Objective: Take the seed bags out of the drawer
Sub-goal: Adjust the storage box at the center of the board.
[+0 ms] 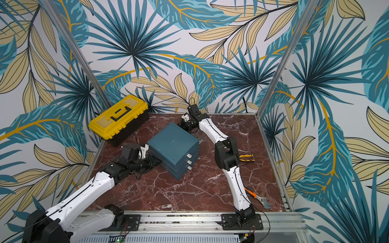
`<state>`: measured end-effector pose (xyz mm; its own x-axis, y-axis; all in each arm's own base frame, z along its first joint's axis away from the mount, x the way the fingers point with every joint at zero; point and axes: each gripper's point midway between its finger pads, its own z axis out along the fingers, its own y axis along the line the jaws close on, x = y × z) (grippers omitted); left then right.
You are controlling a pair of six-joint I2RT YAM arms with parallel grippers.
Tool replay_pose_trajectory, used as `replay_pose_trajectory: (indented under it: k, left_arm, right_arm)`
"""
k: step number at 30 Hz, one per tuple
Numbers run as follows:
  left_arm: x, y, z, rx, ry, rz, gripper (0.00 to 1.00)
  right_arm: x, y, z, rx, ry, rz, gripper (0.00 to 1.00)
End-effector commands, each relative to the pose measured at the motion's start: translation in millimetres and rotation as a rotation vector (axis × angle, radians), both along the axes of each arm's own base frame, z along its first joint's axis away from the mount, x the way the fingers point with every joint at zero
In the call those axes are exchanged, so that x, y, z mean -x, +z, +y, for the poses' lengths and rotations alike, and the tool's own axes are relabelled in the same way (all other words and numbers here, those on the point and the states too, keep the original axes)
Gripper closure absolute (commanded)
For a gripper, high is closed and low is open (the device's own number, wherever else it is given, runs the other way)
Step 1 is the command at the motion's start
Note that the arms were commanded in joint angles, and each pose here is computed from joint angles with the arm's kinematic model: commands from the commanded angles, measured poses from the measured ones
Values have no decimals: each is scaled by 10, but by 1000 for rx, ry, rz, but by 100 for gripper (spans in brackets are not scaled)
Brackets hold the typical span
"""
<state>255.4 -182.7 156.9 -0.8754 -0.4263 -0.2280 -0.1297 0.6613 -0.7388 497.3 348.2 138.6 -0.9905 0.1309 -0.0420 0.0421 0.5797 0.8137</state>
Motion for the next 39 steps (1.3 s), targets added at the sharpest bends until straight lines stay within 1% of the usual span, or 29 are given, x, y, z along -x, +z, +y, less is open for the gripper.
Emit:
replay_pose_trajectory:
  k: [1, 4, 6, 9, 12, 13, 15, 16, 18, 20, 21, 23, 25, 27, 30, 32, 34, 39]
  left_arm:
    - [70, -6, 14, -9, -17, -12, 73]
    - [158, 52, 24, -11, -29, -20, 72]
    - [254, 124, 69, -24, -29, -39, 73]
    - [401, 344, 250, -61, 12, -102, 78]
    - [465, 737, 495, -107, 89, -223, 78]
    - [453, 873, 566, -118, 121, -265, 78]
    - [381, 1200, 671, -152, 165, -354, 75]
    - [326, 1333, 692, -167, 176, -383, 74]
    - [146, 1535, 664, -197, 173, -404, 73]
    - [-81, 1648, 588, -196, 152, -397, 73]
    - [-212, 1704, 526, -175, 130, -392, 73]
    - [-449, 1742, 472, -149, 113, -356, 73]
    - [-682, 1773, 446, -133, 100, -334, 70]
    - [-894, 1727, 451, -152, 93, -287, 70]
    - [-1125, 1590, 442, -157, 75, -215, 70]
    - [-1221, 1474, 435, -156, 71, -170, 71]
    - [-1278, 1361, 414, -151, 65, -130, 71]
    - [-1240, 1099, 419, -172, 52, -40, 71]
  right_arm:
    - [125, 18, 221, -53, 51, 36, 74]
    - [25, 55, 196, -43, 9, 22, 72]
    - [-99, 128, 45, -16, -59, 3, 72]
    - [-293, 378, -356, 16, -181, -49, 72]
    - [-398, 668, -866, 23, -291, -97, 69]
    - [-397, 756, -1024, 26, -316, -113, 68]
    - [-315, 883, -1362, 51, -361, -137, 65]
    - [-247, 905, -1496, 63, -375, -139, 65]
    - [-10, 880, -1749, 105, -389, -134, 65]
    - [292, 791, -1928, 172, -388, -120, 65]
    - [477, 727, -2001, 212, -379, -112, 66]
    - [841, 576, -2106, 274, -362, -84, 69]
    - [1188, 437, -2202, 321, -356, -58, 72]
    - [1521, 296, -2241, 332, -346, -28, 77]
    - [1854, 132, -2132, 322, -286, 2, 85]
    - [1969, 63, -1999, 301, -251, 11, 88]
    - [2004, 28, -1838, 276, -224, 9, 88]
    - [1884, -1, -1538, 285, -171, 4, 89]
